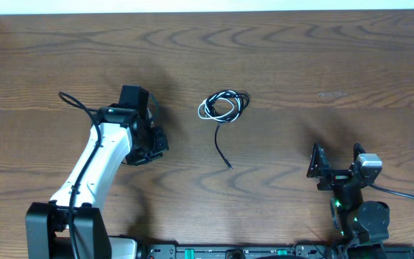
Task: Untangle cables
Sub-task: 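Raise the left arm and move its gripper left of the cable bundle, then move the right gripper over the black-and-white cable bundle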
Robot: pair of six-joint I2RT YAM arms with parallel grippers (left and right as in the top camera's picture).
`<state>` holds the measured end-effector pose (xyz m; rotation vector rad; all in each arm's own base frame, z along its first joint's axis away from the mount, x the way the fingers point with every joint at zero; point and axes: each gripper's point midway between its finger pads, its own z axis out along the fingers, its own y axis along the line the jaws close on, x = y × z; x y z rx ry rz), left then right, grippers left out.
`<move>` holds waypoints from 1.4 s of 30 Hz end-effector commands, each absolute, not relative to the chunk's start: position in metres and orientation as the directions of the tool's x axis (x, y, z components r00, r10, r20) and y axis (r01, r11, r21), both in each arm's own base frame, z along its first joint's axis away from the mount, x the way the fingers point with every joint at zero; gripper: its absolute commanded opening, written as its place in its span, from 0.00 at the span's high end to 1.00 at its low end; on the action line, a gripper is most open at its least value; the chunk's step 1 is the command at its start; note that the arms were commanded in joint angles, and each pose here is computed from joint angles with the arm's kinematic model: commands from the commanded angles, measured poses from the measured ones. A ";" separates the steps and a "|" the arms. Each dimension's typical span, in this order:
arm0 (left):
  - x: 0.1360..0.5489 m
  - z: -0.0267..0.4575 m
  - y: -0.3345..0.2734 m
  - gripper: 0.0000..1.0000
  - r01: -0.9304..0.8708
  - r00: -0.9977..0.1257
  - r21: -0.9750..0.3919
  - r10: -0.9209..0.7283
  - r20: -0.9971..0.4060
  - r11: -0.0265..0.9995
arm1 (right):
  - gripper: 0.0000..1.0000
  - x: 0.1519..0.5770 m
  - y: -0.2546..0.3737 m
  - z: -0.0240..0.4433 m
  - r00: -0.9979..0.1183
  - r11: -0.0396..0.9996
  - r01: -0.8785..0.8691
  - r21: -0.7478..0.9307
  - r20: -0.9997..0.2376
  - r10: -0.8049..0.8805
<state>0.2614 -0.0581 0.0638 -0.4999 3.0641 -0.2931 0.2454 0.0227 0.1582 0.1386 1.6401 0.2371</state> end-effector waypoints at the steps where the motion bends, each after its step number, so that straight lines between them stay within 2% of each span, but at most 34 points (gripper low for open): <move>1: 0.260 0.061 -0.056 0.92 -0.313 -0.948 -0.173 -0.317 0.007 0.934 | 0.01 0.245 0.024 0.158 -0.084 0.971 -0.059 0.231 -0.970 0.226; 12: 0.258 0.057 -0.056 0.93 -0.315 -0.948 -0.173 -0.319 0.009 0.933 | 0.01 0.245 0.026 0.158 -0.089 0.970 -0.070 0.232 -0.970 0.226; 17: 0.258 0.057 -0.056 0.93 -0.316 -0.948 -0.173 -0.319 0.010 0.933 | 0.01 0.242 0.045 0.156 -0.121 0.954 -0.176 0.245 -0.967 0.226; 22: 0.258 0.057 -0.056 0.92 -0.315 -0.948 -0.173 -0.318 0.010 0.933 | 0.01 0.239 0.061 0.155 -0.173 0.910 -0.250 0.331 -0.940 0.295; 25: 0.257 0.057 -0.056 0.93 -0.316 -0.948 -0.172 -0.318 0.013 0.933 | 0.01 0.232 0.080 0.157 -0.195 0.880 -0.362 0.306 -0.949 0.250; 27: 0.257 0.057 -0.056 0.93 -0.316 -0.948 -0.172 -0.318 0.012 0.933 | 0.01 0.231 0.080 0.161 -0.191 0.885 -0.364 0.289 -0.954 0.232; 30: 0.257 0.057 -0.056 0.93 -0.316 -0.948 -0.172 -0.318 0.012 0.933 | 0.01 0.227 0.076 0.176 -0.182 0.900 -0.350 0.259 -0.961 0.206; 38: 0.258 0.057 -0.056 0.92 -0.316 -0.948 -0.172 -0.319 0.012 0.933 | 0.01 0.212 0.050 0.254 -0.137 0.955 -0.230 0.186 -0.978 0.157; 42: 0.258 0.057 -0.056 0.93 -0.316 -0.948 -0.172 -0.319 0.012 0.933 | 0.01 0.214 0.049 0.296 -0.173 0.958 -0.216 0.189 -0.973 0.153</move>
